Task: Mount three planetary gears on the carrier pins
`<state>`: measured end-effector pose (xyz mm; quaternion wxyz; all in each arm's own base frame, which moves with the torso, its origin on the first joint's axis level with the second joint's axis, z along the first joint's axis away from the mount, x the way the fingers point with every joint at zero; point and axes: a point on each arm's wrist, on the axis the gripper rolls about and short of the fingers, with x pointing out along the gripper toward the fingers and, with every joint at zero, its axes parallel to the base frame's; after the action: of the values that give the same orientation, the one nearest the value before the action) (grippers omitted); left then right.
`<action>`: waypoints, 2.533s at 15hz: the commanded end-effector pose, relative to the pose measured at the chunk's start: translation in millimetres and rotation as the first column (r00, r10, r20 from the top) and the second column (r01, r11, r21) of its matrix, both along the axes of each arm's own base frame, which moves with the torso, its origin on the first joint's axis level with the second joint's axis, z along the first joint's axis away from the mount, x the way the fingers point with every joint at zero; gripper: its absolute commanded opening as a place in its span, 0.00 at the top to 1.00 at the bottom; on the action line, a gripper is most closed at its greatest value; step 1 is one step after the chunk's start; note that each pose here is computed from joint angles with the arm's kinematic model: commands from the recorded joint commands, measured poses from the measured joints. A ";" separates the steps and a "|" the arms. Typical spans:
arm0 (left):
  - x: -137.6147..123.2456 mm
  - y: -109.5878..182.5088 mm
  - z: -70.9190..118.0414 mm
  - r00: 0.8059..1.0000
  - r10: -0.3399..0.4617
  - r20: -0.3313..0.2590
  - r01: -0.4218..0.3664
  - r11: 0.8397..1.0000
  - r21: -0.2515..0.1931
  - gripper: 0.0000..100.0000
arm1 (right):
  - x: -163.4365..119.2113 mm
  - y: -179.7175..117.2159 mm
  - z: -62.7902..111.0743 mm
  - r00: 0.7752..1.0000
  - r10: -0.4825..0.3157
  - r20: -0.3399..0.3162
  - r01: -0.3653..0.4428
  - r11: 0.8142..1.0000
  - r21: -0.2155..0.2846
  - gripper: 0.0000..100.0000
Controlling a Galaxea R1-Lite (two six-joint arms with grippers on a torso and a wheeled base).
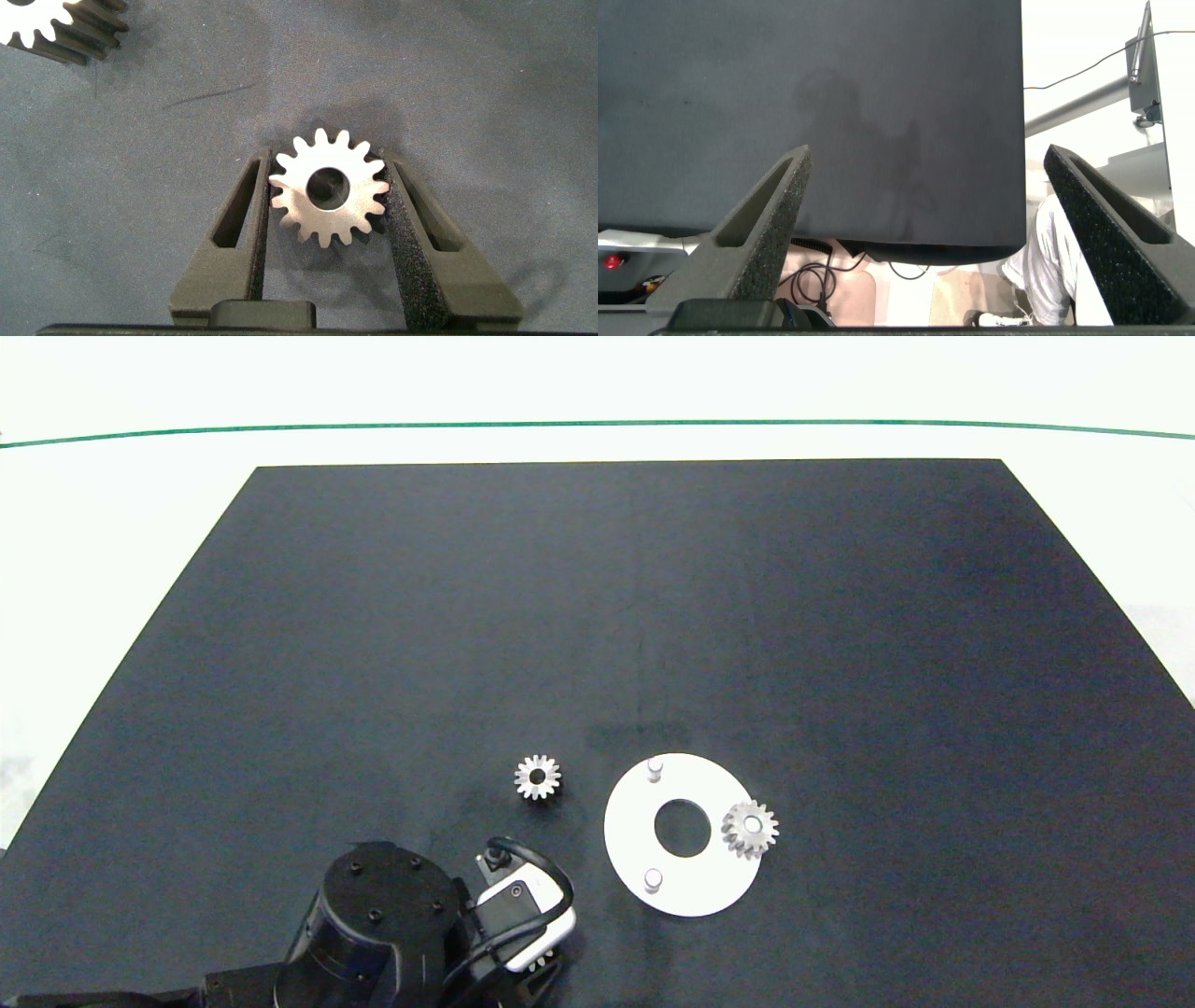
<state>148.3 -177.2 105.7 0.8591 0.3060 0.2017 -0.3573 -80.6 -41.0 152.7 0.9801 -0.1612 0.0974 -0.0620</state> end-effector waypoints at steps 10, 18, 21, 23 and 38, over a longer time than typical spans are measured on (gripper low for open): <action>-2.4 0.8 19.3 0.998 -0.009 0.060 0.012 0.998 -0.054 0.87 | -0.4 0.1 -2.0 1.000 -0.005 -0.005 0.005 1.000 -0.004 0.00; -12.8 -26.8 56.8 0.993 -0.083 0.089 0.088 0.995 -0.046 0.87 | 1.6 0.8 -4.6 1.000 -0.005 -0.018 0.005 1.000 -0.011 0.00; -10.4 -42.8 72.4 0.993 -0.103 0.062 0.103 0.995 0.001 0.87 | 1.4 0.7 -4.1 1.000 -0.005 -0.015 0.005 1.000 -0.009 0.00; -7.3 -57.6 71.5 0.991 -0.116 0.062 0.116 0.993 0.004 0.87 | 1.3 0.7 -3.0 1.000 -0.005 -0.011 0.005 1.000 -0.008 0.00; 5.1 -98.6 53.3 0.987 -0.127 0.099 0.122 0.991 0.051 0.87 | -3.7 -1.1 4.2 1.000 -0.004 0.022 0.004 1.000 0.005 0.00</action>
<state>150.6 -278.4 157.3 0.8340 0.3556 0.1471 -0.3955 -84.4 -42.1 157.1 0.9820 -0.1560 0.0843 -0.0645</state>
